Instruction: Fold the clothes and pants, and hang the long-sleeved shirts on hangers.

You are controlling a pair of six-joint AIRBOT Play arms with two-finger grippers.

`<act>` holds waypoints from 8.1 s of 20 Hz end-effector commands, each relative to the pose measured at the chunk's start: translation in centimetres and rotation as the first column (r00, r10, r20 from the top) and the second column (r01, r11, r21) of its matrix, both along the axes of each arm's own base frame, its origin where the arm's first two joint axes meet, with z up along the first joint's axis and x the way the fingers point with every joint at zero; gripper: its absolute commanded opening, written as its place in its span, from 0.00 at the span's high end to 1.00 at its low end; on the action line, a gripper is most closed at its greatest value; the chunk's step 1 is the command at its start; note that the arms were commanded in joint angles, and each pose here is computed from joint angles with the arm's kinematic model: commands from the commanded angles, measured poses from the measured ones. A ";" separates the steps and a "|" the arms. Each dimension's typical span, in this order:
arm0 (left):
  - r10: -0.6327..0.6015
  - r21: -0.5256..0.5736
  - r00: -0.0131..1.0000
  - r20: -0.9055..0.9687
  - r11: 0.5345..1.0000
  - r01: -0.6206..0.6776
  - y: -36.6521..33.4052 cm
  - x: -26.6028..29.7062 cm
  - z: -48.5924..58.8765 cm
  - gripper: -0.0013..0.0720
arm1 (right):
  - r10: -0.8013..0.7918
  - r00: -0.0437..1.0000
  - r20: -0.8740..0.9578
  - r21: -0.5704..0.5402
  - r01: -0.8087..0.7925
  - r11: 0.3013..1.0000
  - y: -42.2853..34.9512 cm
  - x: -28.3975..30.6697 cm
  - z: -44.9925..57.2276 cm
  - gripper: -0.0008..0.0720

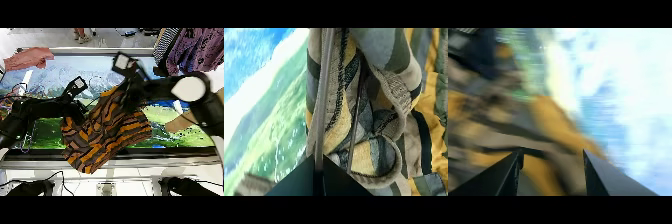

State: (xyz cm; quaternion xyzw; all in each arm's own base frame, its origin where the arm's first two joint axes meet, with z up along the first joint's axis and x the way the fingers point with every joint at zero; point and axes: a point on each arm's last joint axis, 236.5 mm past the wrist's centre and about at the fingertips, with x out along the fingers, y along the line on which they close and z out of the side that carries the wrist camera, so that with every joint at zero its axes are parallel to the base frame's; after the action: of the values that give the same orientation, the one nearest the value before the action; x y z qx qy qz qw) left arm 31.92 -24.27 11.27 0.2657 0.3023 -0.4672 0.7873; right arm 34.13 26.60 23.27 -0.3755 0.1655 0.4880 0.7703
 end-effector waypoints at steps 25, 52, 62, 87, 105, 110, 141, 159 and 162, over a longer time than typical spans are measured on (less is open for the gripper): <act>-0.076 -0.150 0.995 0.058 0.985 0.084 -1.6 -3.1 5.2 0.37 | 0.158 0.977 -0.141 -0.106 -0.173 0.979 -0.9 -0.4 -5.6 0.96; 0.421 -0.324 0.785 -0.454 0.743 -0.586 -3.3 -2.3 -9.4 0.33 | 0.046 0.994 -0.103 -0.004 -0.047 0.999 -0.3 1.8 -3.7 0.96; 0.443 -0.334 0.758 -0.479 0.706 -0.624 -3.2 -1.8 -9.2 0.33 | 0.056 0.992 -0.116 0.001 -0.056 0.998 -0.1 1.5 -3.7 0.96; 0.653 -0.350 0.659 -0.372 0.559 -0.752 9.7 2.7 -5.0 0.95 | 0.017 0.995 -0.094 -0.213 -0.037 0.976 -4.3 1.3 -5.6 0.96; 0.698 -0.365 0.584 -0.415 0.460 -0.810 10.9 5.4 -6.4 0.95 | 0.141 0.983 -0.120 -0.118 -0.155 0.981 -1.6 -0.8 -4.7 0.96; 0.683 -0.529 0.658 -0.316 0.449 -0.720 10.8 5.6 2.2 0.95 | 0.089 0.990 -0.106 -0.189 -0.108 0.976 -3.2 0.2 -5.5 0.96; 0.380 -0.521 0.871 -0.311 0.699 -0.491 2.8 -1.3 6.9 0.95 | 0.081 0.994 -0.075 -0.135 -0.091 0.987 -2.1 1.1 -4.7 0.96; 0.239 -0.503 0.960 -0.144 0.818 -0.279 0.4 -6.2 10.2 0.38 | 0.059 0.998 0.032 -0.013 -0.058 0.998 -1.7 1.6 -0.4 0.96; 0.361 -0.399 0.916 0.175 0.877 -0.269 6.8 -5.2 12.8 0.38 | 0.096 0.995 -0.001 0.051 -0.096 0.994 -1.6 0.8 0.3 0.96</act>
State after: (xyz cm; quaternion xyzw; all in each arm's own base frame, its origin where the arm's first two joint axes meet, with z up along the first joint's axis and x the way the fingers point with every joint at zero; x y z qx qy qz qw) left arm 25.77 -22.78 21.87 0.0096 0.2118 -0.4173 0.8837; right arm 35.86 24.67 22.58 -0.3884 0.1493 0.5066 0.7551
